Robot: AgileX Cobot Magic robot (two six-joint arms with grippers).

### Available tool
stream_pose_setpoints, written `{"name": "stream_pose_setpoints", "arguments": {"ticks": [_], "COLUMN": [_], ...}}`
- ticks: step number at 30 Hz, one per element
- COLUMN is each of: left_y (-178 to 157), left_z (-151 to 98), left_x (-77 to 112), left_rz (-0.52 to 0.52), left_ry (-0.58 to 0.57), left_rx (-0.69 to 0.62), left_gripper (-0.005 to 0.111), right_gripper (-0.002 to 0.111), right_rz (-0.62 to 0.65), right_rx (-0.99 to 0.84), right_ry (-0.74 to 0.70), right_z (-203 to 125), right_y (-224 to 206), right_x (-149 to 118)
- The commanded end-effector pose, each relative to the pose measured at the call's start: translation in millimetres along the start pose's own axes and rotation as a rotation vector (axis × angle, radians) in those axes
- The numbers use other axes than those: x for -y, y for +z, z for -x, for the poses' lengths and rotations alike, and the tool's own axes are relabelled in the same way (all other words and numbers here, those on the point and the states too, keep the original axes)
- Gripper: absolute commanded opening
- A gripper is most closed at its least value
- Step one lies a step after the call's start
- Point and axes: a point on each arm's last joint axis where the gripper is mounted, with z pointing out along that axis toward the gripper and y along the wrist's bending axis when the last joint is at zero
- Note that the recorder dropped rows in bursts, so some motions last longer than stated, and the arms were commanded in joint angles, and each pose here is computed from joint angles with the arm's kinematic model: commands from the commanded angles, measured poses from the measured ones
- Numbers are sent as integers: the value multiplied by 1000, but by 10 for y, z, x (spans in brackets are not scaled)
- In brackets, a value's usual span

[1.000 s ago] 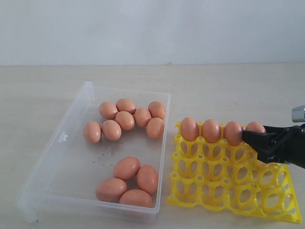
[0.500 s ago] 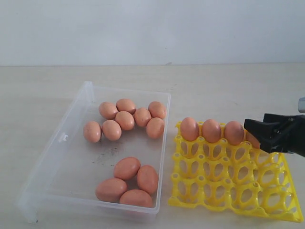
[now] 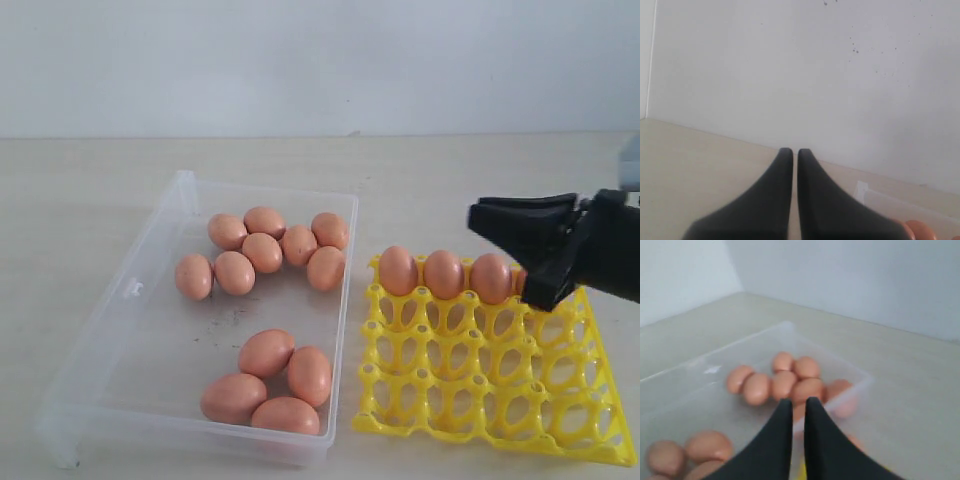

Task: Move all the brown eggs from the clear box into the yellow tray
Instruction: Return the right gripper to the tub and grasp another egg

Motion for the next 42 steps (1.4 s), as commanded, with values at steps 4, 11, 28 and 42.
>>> {"name": "stream_pose_setpoints", "arguments": {"ticks": [4,11,28,42], "left_y": [-3,-3,-3,-3], "left_z": [10,10,10,10], "left_x": [4,4,4,4], "left_rz": [-5,-5,-5,-5], "left_ry": [4,4,4,4], "left_rx": [5,5,5,5], "left_gripper": [4,4,4,4], "right_gripper": [0,0,50,8], "right_rz": [151,247,312,256], "right_rx": [-442,-601,-278,-239], "right_ry": [-429,-977,-1070,-893], "right_z": [-101,-99,473,539], "right_y": [592,925,1541,1702], "right_x": [-593,-1053,-1400,-1498]}}
